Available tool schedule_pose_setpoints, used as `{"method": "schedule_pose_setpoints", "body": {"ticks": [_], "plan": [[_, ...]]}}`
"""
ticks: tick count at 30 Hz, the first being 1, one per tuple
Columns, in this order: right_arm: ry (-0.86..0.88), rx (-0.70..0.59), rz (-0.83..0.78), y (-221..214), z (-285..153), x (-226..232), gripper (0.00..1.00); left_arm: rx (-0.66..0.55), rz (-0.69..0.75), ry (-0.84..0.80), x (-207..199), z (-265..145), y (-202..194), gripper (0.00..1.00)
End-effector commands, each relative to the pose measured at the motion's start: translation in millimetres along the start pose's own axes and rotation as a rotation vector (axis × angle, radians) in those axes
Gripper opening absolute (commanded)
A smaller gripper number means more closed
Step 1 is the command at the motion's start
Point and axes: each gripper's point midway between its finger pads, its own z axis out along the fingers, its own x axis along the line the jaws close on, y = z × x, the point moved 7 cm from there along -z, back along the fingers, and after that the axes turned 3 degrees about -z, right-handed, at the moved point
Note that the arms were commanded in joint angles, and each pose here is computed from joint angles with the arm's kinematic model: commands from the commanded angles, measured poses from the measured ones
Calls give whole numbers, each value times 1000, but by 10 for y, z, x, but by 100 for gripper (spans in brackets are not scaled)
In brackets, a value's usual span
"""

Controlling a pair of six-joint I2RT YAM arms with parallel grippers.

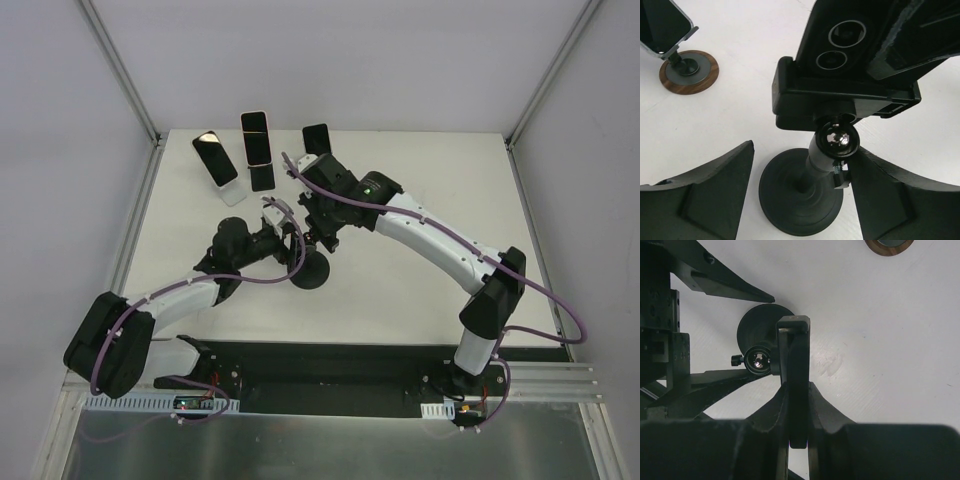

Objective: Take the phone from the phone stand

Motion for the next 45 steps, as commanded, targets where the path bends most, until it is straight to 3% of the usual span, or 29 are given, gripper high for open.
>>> {"method": "schedule_pose_setpoints", "body": {"ticks": [1,8,14,18,21,26,30,32,33,39,40,41,45], "plan": [[37,-112,18,149,-264,-22,1,-92,61,-55,-65,108,237,68],[65,-104,43,111,-234,28,1,-73,77,-72,-56,196,215,56],[71,-88,60,65,-194,48,1,-65,85,-82,-57,228,202,36],[73,-78,71,43,-178,51,1,-66,93,-91,-94,248,211,36],[77,-72,73,36,-171,58,1,-64,99,-78,-93,269,205,45],[75,-69,74,37,-180,56,1,-71,101,-51,-74,284,201,43],[70,-71,75,37,-193,53,2,-75,100,-59,-83,284,208,22],[62,-70,78,33,-188,47,8,-77,100,-62,-93,282,215,12],[53,-74,92,36,-196,40,12,-74,99,-62,-99,285,204,1],[2,-159,173,53,-218,-69,46,-69,87,-65,-183,282,156,0],[11,-151,187,-8,-165,-77,60,-74,83,-61,-189,273,163,0],[22,-195,198,42,-159,-77,66,-75,77,-58,-194,271,169,0],[35,-279,196,26,-155,-93,68,-78,76,-54,-210,260,163,0]]}}
